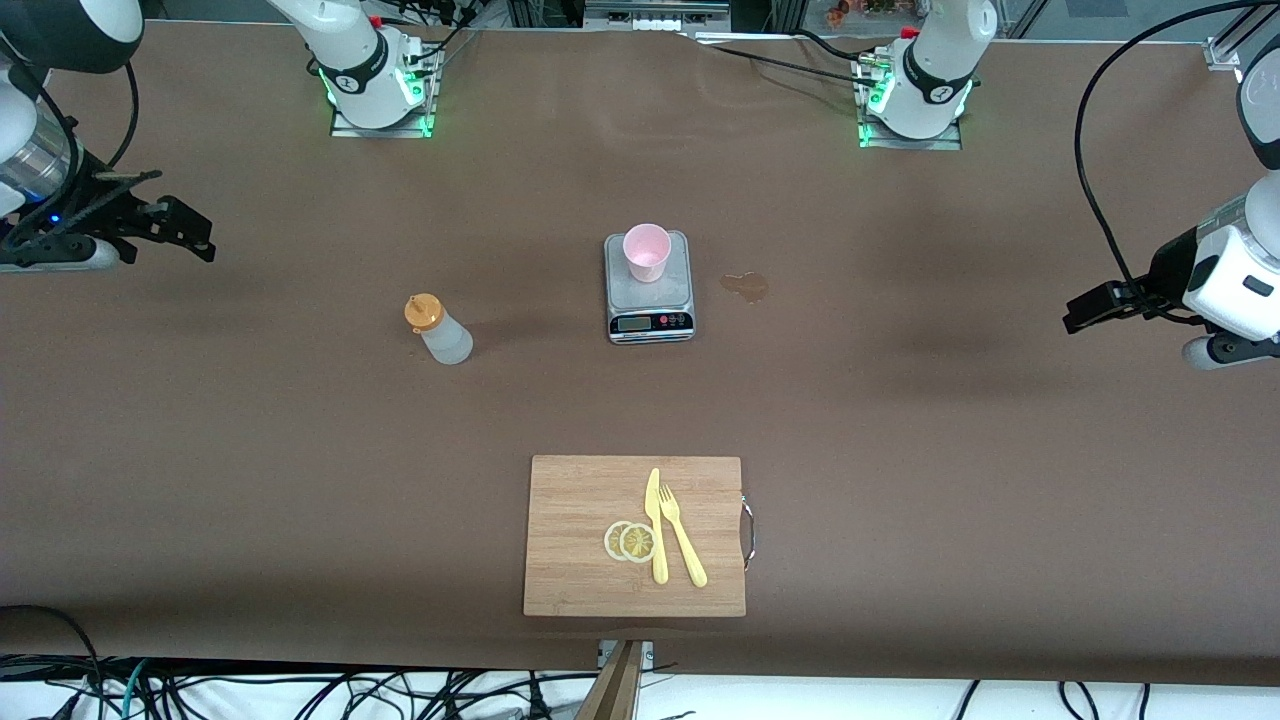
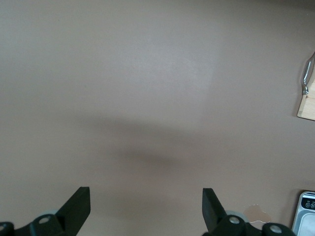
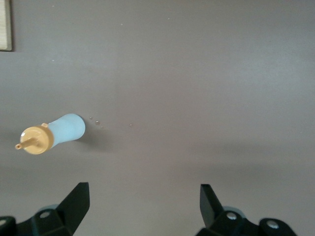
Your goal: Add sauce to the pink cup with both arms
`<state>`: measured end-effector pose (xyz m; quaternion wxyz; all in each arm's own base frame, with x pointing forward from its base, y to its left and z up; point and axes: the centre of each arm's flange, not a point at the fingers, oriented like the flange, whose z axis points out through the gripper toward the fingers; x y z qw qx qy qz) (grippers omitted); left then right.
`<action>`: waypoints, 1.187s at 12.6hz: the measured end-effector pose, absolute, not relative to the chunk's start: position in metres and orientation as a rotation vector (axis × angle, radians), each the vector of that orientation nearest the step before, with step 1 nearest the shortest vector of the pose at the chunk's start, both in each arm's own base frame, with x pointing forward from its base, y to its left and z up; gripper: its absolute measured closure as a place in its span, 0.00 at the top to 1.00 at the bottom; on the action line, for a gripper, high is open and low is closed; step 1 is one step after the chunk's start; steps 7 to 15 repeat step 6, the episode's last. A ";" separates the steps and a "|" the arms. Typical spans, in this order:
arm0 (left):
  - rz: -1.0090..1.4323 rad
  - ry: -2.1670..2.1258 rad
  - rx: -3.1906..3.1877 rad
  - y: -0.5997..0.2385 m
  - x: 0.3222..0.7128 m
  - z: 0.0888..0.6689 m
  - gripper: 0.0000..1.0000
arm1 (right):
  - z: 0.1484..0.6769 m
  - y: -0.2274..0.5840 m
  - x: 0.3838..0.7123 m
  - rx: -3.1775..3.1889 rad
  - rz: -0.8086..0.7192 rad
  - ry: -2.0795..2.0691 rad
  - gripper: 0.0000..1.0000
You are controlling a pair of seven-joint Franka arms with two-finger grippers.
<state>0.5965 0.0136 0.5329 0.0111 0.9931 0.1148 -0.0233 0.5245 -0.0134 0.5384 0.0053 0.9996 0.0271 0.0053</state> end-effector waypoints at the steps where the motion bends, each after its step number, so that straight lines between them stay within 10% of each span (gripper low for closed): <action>1: -0.079 0.366 3.084 0.014 0.596 0.532 1.00 | 0.547 -0.007 0.528 3.130 -0.009 0.102 1.00; 15: -0.093 0.404 3.072 0.026 0.594 0.534 1.00 | 0.559 0.000 0.571 3.128 -0.059 0.110 1.00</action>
